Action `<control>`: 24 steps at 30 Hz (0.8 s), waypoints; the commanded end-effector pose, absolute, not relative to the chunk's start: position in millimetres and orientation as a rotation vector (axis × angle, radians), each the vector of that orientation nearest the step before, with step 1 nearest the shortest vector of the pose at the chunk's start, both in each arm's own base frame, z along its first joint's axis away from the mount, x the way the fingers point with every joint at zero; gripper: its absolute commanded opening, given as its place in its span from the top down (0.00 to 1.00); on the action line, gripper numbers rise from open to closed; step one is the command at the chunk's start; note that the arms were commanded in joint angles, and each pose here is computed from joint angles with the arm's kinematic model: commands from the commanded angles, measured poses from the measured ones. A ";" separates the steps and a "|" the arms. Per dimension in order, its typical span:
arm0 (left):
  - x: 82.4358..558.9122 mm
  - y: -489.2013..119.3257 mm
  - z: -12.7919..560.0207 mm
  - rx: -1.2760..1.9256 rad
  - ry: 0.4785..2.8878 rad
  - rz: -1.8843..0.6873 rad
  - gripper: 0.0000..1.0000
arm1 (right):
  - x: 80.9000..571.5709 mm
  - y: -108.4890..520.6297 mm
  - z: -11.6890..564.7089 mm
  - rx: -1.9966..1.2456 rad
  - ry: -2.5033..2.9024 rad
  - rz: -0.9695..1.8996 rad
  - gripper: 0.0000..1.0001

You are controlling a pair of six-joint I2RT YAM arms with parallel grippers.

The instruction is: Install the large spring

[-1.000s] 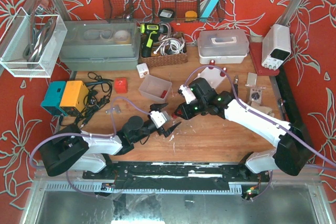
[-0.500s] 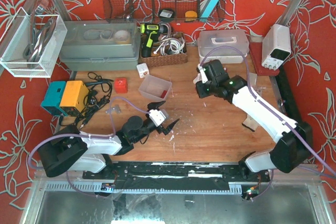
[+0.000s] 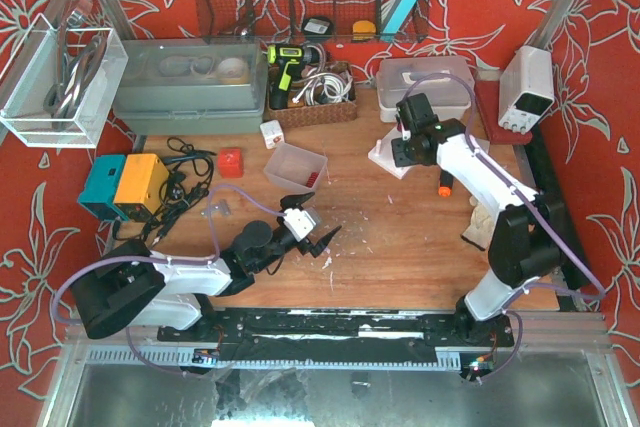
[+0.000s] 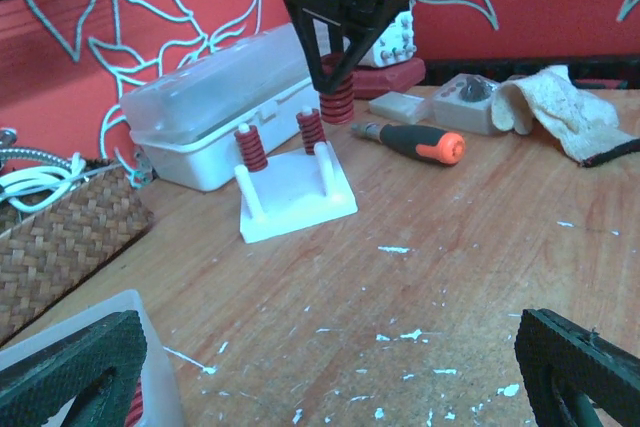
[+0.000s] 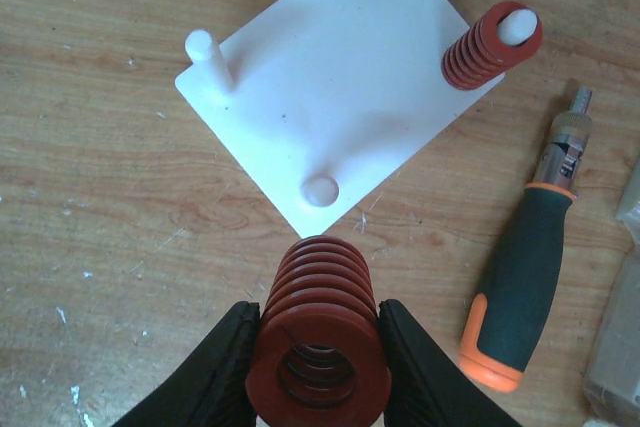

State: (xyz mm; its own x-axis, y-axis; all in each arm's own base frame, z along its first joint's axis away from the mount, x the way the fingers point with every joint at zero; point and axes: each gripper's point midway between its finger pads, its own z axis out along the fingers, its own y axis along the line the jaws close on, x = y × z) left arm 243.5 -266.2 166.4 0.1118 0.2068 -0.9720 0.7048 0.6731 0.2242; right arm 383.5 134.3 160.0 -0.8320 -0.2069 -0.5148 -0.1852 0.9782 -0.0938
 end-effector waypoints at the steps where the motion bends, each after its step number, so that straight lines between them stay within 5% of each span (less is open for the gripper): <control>1: 246.2 -267.5 184.9 0.777 1.408 -0.433 0.00 | 396.8 130.4 167.4 -0.248 2.568 -0.074 0.97; 24: 246.0 -268.9 182.3 0.788 1.411 -0.434 0.00 | 426.7 137.1 129.1 -0.223 2.625 -0.030 0.94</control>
State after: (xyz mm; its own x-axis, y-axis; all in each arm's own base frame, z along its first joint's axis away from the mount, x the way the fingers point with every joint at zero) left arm 243.2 -266.2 165.2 0.1083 0.2108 -0.9715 0.7064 0.6713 0.2245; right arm 415.6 136.4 126.7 -0.8660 -0.1840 -0.4649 -0.1668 0.9829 -0.0783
